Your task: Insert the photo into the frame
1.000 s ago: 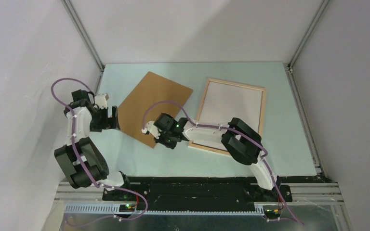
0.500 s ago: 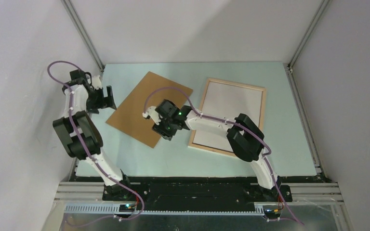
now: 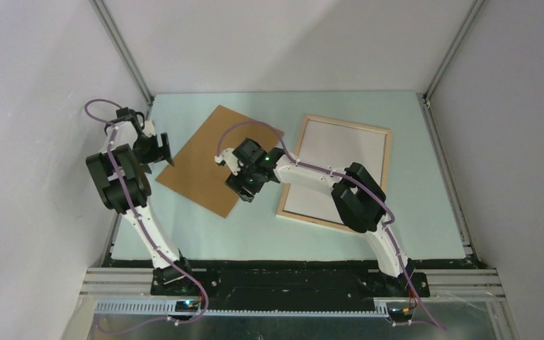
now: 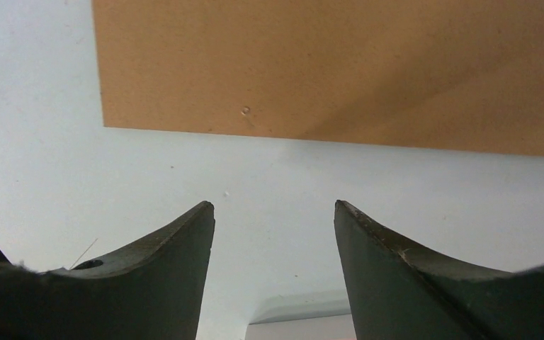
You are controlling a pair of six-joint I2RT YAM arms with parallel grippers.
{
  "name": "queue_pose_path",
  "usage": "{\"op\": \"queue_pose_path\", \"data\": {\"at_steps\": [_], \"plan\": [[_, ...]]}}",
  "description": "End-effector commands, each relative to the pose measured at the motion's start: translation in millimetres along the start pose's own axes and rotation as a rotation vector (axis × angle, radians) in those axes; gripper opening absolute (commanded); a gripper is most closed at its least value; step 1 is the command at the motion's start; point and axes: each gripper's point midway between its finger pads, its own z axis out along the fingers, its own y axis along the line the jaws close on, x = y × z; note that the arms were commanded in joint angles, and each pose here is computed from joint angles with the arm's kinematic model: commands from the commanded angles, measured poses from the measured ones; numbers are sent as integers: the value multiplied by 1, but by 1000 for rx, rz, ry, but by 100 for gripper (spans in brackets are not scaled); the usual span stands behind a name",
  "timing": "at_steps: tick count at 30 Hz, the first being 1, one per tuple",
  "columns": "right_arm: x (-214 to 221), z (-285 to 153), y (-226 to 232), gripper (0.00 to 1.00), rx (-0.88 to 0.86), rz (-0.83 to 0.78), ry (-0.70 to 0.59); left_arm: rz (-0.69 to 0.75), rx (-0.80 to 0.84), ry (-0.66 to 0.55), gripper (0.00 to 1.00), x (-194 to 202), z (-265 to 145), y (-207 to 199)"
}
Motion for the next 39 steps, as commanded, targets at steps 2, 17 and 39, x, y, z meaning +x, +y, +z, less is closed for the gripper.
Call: {"op": "queue_pose_path", "data": {"at_steps": [2, 17, 39], "plan": [[-4, -6, -3, 68, -24, 53, -9, 2, 5, -6, 88, -3, 0, -11], [-7, -17, 6, 67, -48, 81, -1, -13, 85, 36, 84, 8, 12, -32], [-33, 9, -14, 67, -42, 73, -57, 143, 72, 119, 86, 56, 18, -68]]}}
